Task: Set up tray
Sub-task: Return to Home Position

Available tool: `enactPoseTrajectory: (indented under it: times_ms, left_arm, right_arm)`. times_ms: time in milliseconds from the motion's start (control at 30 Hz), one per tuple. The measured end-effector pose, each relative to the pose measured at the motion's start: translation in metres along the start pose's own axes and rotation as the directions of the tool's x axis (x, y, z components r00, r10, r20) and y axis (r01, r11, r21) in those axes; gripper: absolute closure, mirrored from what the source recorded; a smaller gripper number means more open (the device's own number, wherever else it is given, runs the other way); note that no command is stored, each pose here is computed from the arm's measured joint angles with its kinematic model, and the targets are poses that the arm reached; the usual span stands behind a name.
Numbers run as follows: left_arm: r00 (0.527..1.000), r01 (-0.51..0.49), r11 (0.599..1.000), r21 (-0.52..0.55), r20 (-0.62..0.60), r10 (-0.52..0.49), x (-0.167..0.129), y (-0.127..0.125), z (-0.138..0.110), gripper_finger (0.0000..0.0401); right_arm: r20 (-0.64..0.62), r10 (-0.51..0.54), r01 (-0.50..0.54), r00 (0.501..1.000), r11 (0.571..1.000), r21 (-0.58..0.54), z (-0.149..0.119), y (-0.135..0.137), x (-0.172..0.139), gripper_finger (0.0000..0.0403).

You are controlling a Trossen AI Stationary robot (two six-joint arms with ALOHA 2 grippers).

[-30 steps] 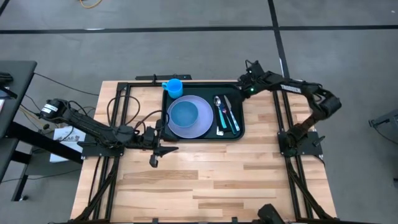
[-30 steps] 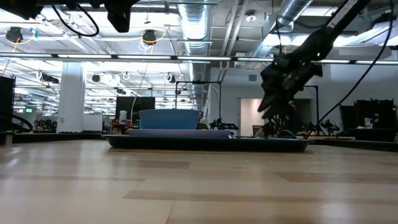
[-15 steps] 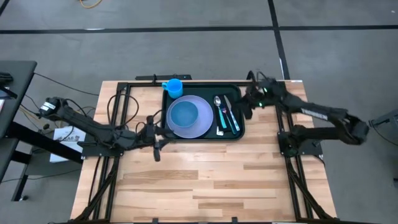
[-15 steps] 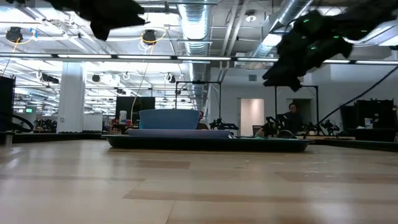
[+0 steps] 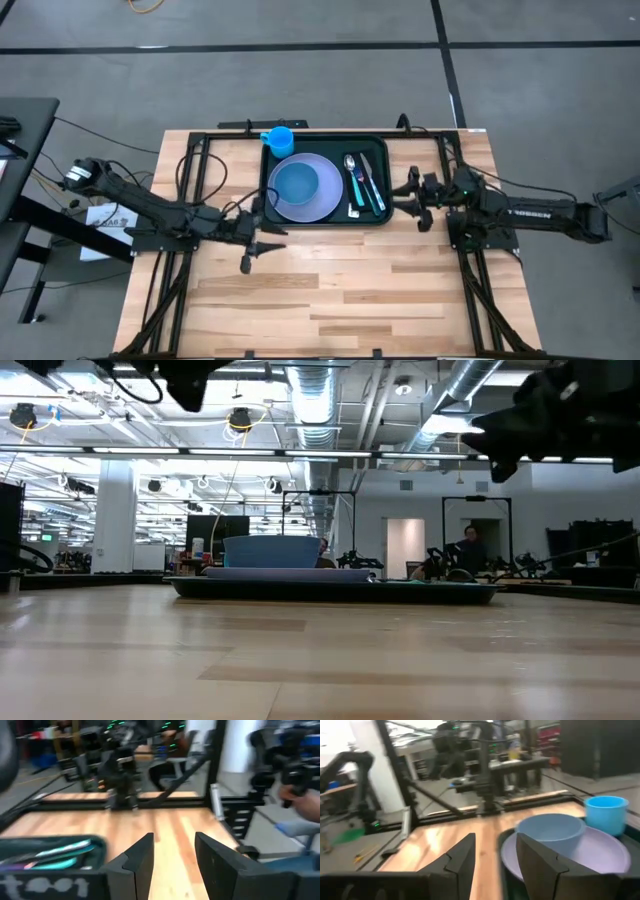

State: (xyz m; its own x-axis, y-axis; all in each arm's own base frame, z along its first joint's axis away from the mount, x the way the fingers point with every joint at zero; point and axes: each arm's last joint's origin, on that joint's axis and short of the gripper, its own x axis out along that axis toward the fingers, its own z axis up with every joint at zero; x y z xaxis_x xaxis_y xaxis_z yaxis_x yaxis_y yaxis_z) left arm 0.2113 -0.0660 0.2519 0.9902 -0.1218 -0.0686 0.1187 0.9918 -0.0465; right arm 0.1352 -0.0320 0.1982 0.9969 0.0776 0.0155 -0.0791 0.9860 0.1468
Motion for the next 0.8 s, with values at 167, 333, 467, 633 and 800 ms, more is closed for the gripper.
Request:
enactPoseTrajectory:
  times_ms: [167,333,467,633,800]
  left_arm:
    - [0.998,-0.054,0.998,-0.028,-0.033,0.053,0.021,0.016,-0.015,0.0269]
    - [0.966,-0.255,0.962,-0.096,-0.080,0.248,0.024,0.035,-0.023,0.0269]
    - [0.993,-0.115,0.990,-0.083,-0.047,0.112,0.015,0.032,-0.011,0.0269]
    - [0.999,0.012,0.999,-0.030,-0.037,-0.013,-0.011,0.023,0.005,0.0269]
    - [0.996,-0.025,0.999,0.034,0.083,0.022,-0.046,0.007,0.003,0.0269]
  right_arm:
    - [0.000,0.084,-0.084,0.996,0.996,-0.033,-0.010,0.013,-0.003,0.0268]
    - [-0.014,0.044,-0.045,0.999,0.998,-0.044,-0.025,0.022,-0.004,0.0270]
    - [-0.023,-0.001,0.000,1.000,1.000,-0.026,-0.033,0.026,-0.006,0.0268]
    - [-0.042,0.047,-0.049,0.998,0.998,-0.044,-0.035,0.032,-0.007,0.0266]
    - [-0.032,0.054,-0.056,0.998,0.997,-0.049,-0.034,0.036,-0.010,0.0268]
